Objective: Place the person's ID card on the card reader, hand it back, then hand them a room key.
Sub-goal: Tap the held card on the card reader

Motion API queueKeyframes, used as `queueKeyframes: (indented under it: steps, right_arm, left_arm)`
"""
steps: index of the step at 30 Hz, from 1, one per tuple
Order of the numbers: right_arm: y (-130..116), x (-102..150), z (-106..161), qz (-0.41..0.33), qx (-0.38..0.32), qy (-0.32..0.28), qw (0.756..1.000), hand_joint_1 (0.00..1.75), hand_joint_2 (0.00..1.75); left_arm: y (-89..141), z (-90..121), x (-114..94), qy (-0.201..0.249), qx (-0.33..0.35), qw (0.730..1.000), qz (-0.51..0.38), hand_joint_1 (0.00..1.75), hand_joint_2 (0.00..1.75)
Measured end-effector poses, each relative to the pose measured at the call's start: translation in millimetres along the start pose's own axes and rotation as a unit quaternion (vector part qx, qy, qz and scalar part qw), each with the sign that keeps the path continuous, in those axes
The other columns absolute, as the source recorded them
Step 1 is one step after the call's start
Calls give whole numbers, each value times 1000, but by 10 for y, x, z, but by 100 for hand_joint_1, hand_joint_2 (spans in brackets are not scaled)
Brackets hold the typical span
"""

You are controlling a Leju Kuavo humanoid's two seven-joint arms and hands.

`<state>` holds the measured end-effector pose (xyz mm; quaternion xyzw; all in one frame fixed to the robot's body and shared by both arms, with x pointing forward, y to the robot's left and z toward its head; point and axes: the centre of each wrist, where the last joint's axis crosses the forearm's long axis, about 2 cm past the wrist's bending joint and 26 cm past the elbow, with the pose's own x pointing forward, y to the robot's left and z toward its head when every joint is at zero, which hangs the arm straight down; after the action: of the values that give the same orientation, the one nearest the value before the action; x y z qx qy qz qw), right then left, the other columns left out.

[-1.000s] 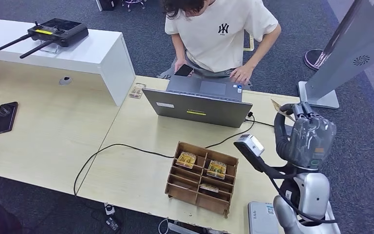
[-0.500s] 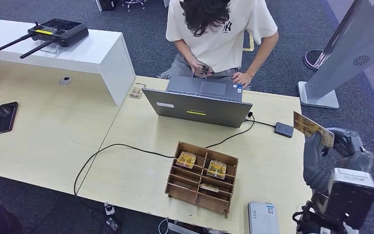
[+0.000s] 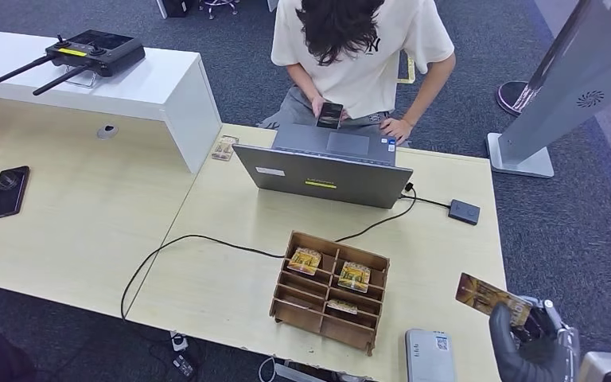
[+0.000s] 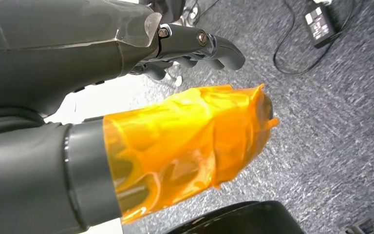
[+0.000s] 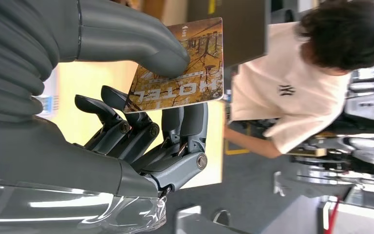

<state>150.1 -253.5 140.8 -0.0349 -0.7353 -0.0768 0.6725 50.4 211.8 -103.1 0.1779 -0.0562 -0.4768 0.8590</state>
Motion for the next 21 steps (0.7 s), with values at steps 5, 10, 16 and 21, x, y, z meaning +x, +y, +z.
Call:
queueKeyframes:
  steps: [5, 10, 16, 21]
  right_arm:
    - [-84, -62, 130, 9, 6, 31, 999, 175, 175]
    - [-192, -148, 325, -5, 11, 92, 996, 175, 175]
    - [-327, -240, 574, 0, 41, 177, 983, 175, 175]
    - [-289, -337, 726, 14, 111, 232, 966, 175, 175]
  left_arm:
    - [-14, 0, -20, 3, -2, 1000, 9, 0, 0]
    - [-22, -3, -38, 10, -6, 1000, 26, 0, 0]
    - [-33, -6, -59, 12, -12, 999, 41, 0, 0]
    - [-39, -7, -66, 11, -16, 999, 42, 0, 0]
